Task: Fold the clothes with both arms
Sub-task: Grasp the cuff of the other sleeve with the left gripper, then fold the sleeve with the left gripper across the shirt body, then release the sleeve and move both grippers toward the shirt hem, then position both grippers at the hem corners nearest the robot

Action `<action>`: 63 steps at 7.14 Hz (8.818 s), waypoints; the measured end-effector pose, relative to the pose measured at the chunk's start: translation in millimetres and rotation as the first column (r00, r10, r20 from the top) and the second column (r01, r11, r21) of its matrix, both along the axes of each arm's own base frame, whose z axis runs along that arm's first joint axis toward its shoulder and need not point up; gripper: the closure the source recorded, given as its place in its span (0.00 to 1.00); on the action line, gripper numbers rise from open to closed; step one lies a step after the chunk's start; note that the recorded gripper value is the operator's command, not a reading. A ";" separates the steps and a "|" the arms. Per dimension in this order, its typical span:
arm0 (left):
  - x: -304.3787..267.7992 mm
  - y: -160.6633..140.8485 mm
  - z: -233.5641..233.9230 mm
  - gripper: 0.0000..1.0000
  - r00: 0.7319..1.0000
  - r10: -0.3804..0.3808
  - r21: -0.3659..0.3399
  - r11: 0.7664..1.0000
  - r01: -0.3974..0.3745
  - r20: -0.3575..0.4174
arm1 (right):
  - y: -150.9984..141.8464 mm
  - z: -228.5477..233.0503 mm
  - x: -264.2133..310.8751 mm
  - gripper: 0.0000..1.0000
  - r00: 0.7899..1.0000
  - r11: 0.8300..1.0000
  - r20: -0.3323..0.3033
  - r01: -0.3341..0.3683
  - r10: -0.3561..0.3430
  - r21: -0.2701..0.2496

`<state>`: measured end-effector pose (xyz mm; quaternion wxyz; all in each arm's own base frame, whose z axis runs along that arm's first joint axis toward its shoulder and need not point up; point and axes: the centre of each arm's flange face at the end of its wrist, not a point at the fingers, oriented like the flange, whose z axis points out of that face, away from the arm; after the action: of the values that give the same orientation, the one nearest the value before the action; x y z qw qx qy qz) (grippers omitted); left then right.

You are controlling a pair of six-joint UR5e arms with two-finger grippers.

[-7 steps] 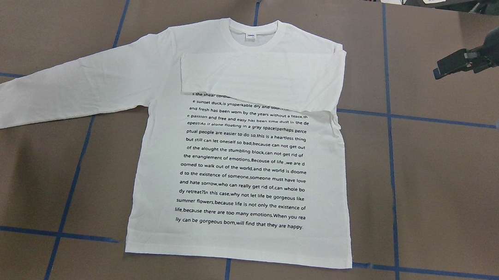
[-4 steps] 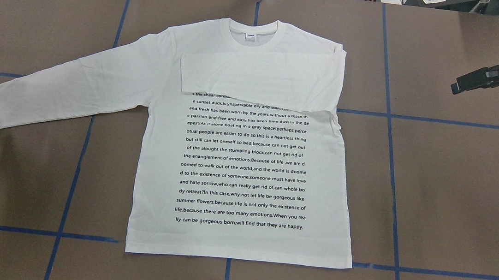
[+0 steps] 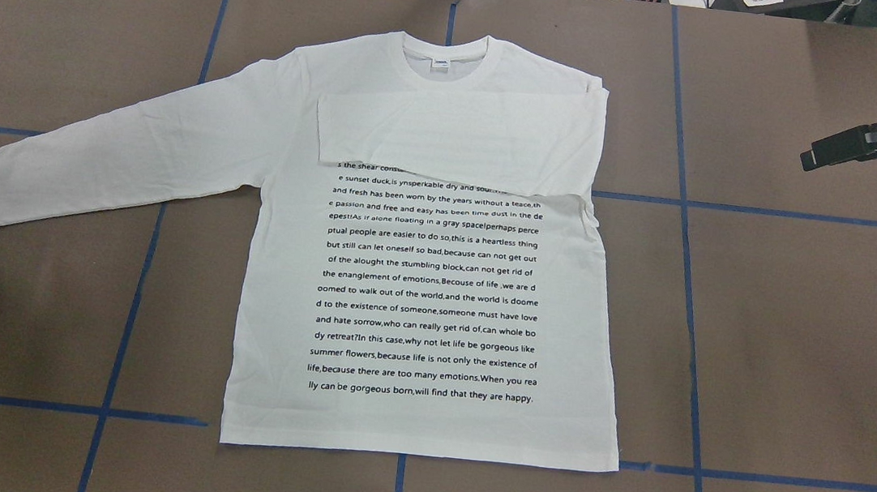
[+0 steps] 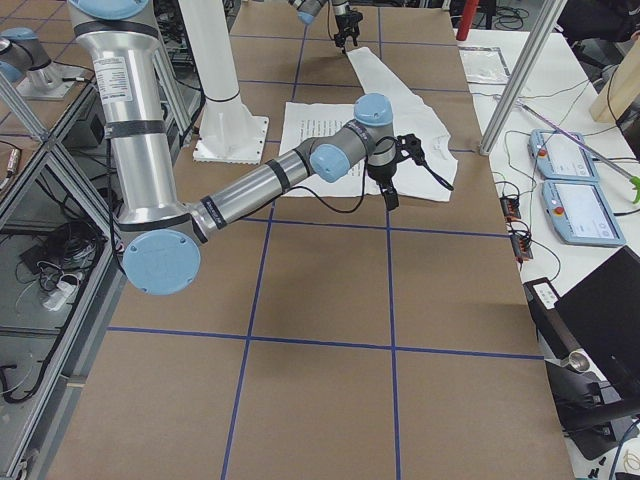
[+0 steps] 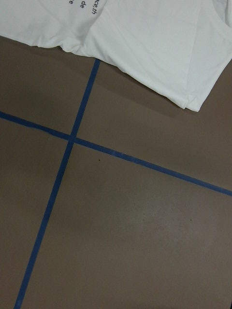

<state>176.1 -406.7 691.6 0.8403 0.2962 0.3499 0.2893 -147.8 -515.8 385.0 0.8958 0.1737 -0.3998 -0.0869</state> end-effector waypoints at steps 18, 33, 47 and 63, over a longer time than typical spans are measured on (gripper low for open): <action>13.7 7.3 -8.1 1.00 0.999 0.039 0.038 0.999 -0.038 -0.032 | -0.4 1.6 -0.1 0.00 1.000 1.000 -0.002 0.000 0.000 -0.004; 217.6 -208.9 -493.9 1.00 0.768 -0.393 -0.410 0.893 0.187 -0.506 | -3.3 1.6 1.4 0.00 1.000 1.000 -0.001 -0.011 0.011 -0.013; 376.2 -105.7 -573.8 0.00 0.835 -0.195 -0.283 0.958 0.050 -0.515 | -29.7 -70.3 -85.2 0.00 0.991 0.988 0.070 -0.106 0.114 -0.110; 279.7 183.3 -331.2 0.25 0.892 -0.430 -0.704 0.677 0.215 -0.142 | 297.3 -79.2 -219.9 0.00 0.950 0.947 0.148 -0.241 0.275 -0.214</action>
<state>455.7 -223.5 360.4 0.8652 0.0708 0.4930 -0.0586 -367.7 -218.6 305.8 0.8733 0.1438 -0.4574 0.0865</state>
